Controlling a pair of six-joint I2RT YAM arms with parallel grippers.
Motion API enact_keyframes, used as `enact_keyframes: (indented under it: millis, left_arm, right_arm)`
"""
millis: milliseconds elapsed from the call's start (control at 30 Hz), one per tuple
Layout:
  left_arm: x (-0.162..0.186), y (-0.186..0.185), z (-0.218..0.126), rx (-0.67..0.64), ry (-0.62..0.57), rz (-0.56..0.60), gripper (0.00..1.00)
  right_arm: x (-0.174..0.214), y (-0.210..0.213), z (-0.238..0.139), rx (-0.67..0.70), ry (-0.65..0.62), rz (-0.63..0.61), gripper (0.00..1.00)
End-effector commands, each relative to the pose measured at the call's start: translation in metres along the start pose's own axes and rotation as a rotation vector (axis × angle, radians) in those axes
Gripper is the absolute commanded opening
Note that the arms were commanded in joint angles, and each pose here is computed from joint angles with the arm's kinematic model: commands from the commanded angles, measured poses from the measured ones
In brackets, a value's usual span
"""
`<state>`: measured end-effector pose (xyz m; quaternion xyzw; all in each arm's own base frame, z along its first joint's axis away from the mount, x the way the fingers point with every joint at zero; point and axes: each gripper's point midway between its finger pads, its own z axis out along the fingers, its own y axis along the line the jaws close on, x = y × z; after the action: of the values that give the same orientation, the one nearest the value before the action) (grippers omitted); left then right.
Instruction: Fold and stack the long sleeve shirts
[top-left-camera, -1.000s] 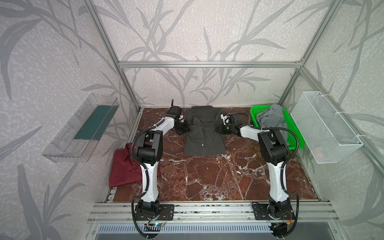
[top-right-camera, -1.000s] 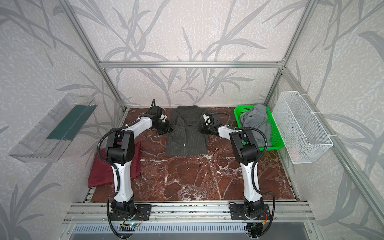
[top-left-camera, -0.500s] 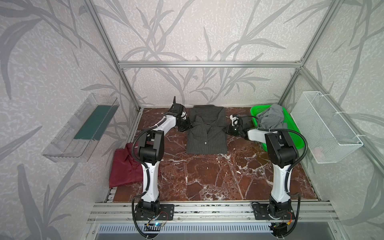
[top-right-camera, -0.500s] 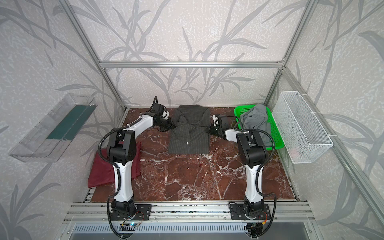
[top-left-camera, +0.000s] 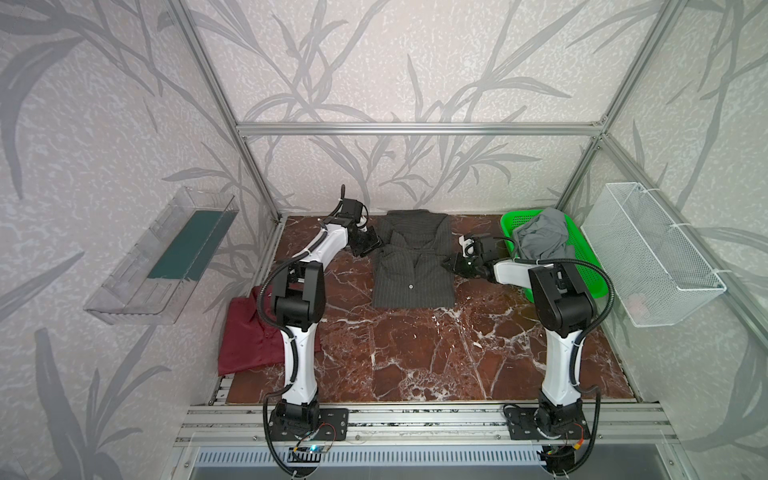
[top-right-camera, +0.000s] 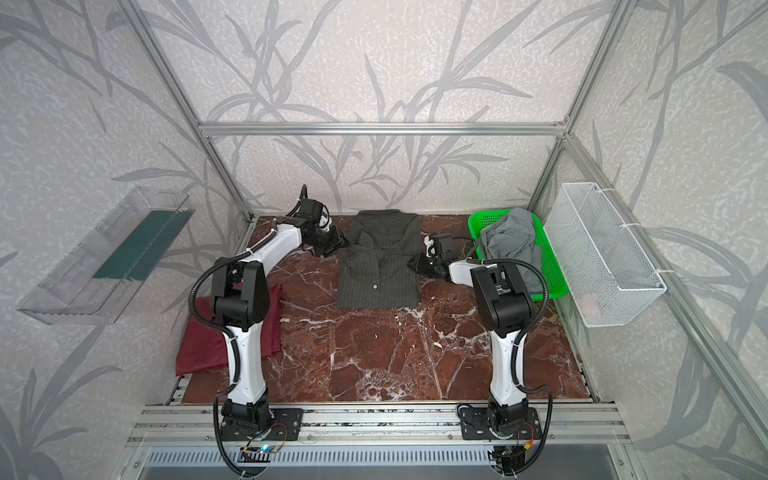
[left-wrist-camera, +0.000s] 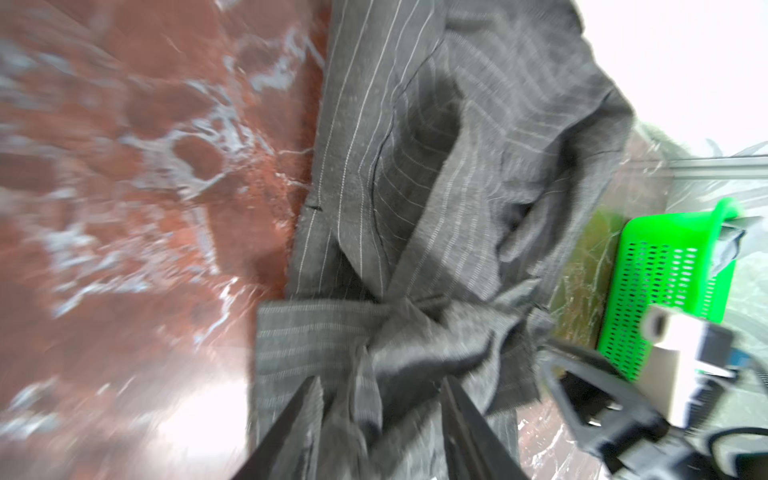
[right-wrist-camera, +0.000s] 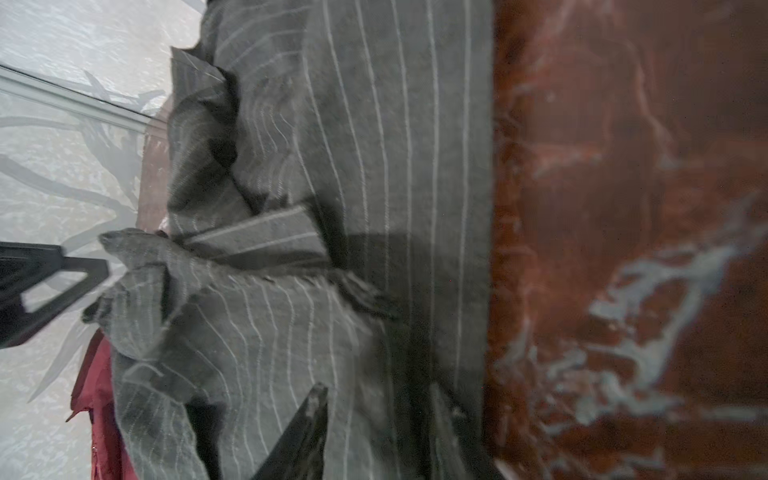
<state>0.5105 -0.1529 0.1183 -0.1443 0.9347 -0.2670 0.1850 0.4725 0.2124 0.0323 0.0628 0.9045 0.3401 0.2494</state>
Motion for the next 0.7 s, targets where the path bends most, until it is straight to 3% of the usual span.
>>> enact_keyframes:
  millis: [0, 267, 467, 667]
  left_arm:
    - [0.004, -0.003, -0.042, -0.025, -0.062, -0.021, 0.50]
    - [0.039, 0.031, -0.093, -0.061, -0.121, -0.160, 0.52]
    - [0.064, 0.078, -0.123, -0.087, -0.154, -0.339, 0.55]
    - [0.088, 0.089, -0.141, -0.120, -0.131, -0.291, 0.56]
  right_arm:
    - [0.022, -0.002, -0.013, 0.063, 0.041, 0.018, 0.40]
    - [0.094, 0.011, -0.033, 0.140, 0.136, -0.031, 0.40]
    - [0.166, 0.025, -0.040, 0.168, 0.250, -0.049, 0.41]
    - [0.229, 0.057, -0.051, 0.150, 0.310, -0.073, 0.41]
